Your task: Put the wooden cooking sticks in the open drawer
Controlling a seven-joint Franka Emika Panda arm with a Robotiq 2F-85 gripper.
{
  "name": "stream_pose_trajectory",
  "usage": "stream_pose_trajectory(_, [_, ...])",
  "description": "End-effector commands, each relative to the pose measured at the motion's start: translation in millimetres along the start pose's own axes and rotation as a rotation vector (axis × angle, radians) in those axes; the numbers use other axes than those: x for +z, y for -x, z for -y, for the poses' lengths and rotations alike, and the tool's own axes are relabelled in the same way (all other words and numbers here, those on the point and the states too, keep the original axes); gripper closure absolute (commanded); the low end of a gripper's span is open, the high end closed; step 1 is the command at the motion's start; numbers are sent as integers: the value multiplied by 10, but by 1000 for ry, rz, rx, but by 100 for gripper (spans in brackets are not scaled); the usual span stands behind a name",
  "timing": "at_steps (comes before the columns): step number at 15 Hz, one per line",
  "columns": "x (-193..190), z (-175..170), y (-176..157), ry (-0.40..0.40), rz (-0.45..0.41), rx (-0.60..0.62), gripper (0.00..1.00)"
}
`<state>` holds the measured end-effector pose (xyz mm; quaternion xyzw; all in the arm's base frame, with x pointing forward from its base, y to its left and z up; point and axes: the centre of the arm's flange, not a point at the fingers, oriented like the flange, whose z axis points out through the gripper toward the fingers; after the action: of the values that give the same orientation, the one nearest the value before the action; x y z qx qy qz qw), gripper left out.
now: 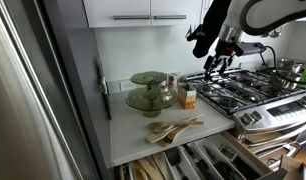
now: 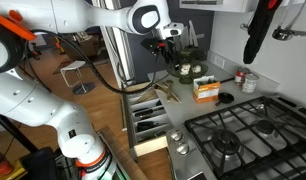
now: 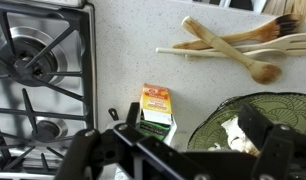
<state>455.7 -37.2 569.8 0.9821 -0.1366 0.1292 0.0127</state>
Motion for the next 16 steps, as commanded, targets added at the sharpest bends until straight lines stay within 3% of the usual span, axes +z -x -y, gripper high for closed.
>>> stream_pose_trajectory(1, [0,0,0,0,0,0,0])
stream_pose_trajectory(4, [21,64,-33,9,8,-37,0])
stream_pose_trajectory(5, [92,245,-80,35,19,-153,0])
stream_pose_trajectory(11, [778,1165,-98,46,139,-450,0])
stream_pose_trajectory(14, [1125,1460,-207,100,206,-586,0])
stream_pose_trajectory(15, [959,1316,39,60,163,-504,0])
stream_pose_trajectory(16, [1078,1385,-8,70,178,-534,0])
